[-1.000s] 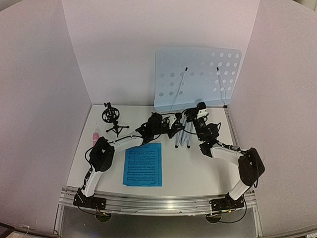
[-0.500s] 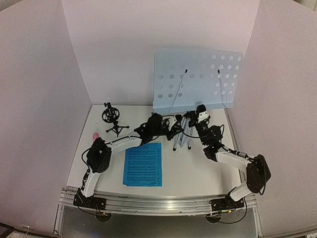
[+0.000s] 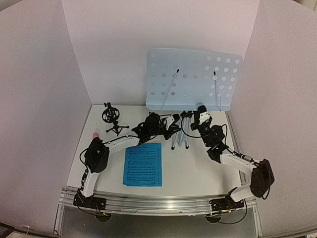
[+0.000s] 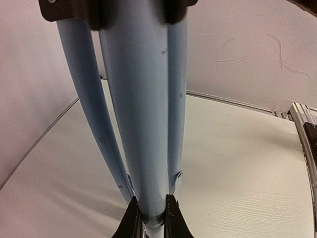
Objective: Set up the instrument practice props
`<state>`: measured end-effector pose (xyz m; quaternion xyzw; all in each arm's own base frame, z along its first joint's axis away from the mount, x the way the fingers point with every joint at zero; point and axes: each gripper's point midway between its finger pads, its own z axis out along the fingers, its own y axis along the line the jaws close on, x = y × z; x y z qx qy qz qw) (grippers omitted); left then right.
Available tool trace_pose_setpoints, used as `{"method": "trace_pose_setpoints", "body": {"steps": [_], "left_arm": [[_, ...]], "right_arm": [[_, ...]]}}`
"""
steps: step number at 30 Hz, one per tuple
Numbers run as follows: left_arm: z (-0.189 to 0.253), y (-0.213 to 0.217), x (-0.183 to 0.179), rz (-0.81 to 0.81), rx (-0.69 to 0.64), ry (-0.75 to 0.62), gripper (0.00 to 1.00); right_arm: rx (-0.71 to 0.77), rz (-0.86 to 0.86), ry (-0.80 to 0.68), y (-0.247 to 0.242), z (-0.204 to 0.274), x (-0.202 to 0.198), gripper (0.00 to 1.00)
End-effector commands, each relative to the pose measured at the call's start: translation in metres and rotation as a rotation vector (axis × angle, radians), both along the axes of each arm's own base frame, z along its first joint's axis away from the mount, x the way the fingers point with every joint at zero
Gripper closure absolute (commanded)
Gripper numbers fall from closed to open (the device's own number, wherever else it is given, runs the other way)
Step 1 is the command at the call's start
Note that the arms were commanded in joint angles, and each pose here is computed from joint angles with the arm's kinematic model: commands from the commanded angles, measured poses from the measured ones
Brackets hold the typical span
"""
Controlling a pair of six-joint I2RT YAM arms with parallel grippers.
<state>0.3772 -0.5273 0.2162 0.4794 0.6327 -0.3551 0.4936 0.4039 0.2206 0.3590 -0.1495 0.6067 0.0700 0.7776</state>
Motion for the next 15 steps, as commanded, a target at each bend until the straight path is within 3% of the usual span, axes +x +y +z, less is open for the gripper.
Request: {"method": "trace_pose_setpoints", "body": {"steps": [1,5,9,15], "left_arm": [[-0.03,0.003,0.011,0.006,0.117,-0.071,1.0],[-0.025,0.001,0.009,-0.013,0.097,-0.076,1.0],[-0.026,0.0,0.006,-0.022,0.09,-0.054,1.0],[-0.025,-0.001,0.006,-0.018,0.083,-0.03,1.0]], "right_arm": [[-0.005,-0.013,0.048,-0.01,-0.005,-0.005,1.0],[-0.017,0.018,0.078,-0.006,-0.008,-0.009,0.99],[-0.037,0.055,0.127,-0.004,-0.016,-0.016,0.82],[-0.076,0.133,0.254,-0.001,-0.038,-0.034,0.71]]}}
